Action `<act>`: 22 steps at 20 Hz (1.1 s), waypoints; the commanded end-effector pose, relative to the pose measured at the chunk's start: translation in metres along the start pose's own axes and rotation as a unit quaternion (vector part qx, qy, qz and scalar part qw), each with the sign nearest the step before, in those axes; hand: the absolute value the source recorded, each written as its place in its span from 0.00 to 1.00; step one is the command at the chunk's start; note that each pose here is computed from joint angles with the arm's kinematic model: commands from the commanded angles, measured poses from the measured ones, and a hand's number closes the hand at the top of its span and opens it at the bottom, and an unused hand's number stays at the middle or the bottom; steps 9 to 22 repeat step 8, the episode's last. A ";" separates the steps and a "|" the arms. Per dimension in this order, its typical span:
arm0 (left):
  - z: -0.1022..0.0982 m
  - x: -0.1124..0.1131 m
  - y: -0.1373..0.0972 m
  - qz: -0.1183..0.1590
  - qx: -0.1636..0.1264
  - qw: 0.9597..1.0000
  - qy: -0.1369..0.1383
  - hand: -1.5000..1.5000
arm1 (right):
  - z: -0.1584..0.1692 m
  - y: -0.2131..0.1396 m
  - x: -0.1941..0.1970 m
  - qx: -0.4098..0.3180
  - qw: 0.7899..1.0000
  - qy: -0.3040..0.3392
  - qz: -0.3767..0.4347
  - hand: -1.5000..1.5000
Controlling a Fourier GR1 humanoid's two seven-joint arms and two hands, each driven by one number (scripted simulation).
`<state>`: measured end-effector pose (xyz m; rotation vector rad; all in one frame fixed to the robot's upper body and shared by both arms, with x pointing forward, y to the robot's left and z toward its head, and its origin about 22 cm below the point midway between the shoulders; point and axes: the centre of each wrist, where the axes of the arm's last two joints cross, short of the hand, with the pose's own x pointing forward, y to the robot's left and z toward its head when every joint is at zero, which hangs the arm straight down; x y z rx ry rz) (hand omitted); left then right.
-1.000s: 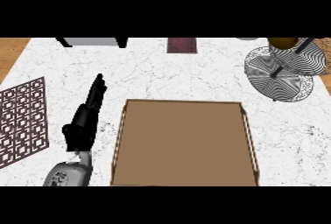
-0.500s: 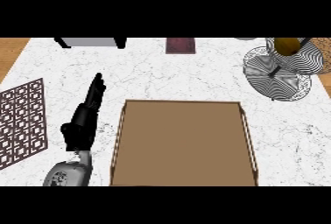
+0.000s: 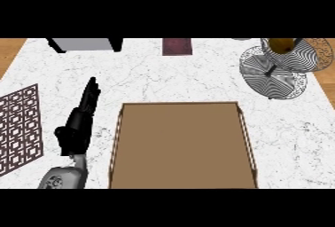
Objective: Pick the lemon from the tray and place it in the tiered basket
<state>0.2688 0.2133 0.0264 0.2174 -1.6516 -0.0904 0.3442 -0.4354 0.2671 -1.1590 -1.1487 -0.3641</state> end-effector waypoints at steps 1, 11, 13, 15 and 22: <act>0.001 -0.007 -0.002 -0.001 0.011 1.000 0.005 0.50 | -0.006 -0.060 -0.038 -0.001 0.998 0.007 -0.055 0.00; -0.004 -0.002 0.015 0.005 0.016 1.000 -0.002 0.50 | 0.026 -0.146 -0.121 -0.001 0.999 -0.015 -0.052 0.00; -0.004 -0.002 0.015 0.005 0.016 1.000 -0.002 0.50 | 0.026 -0.146 -0.121 -0.001 0.999 -0.015 -0.052 0.00; -0.004 -0.002 0.015 0.005 0.016 1.000 -0.002 0.50 | 0.026 -0.146 -0.121 -0.001 0.999 -0.015 -0.052 0.00; -0.004 -0.002 0.015 0.005 0.016 1.000 -0.002 0.50 | 0.026 -0.146 -0.121 -0.001 0.999 -0.015 -0.052 0.00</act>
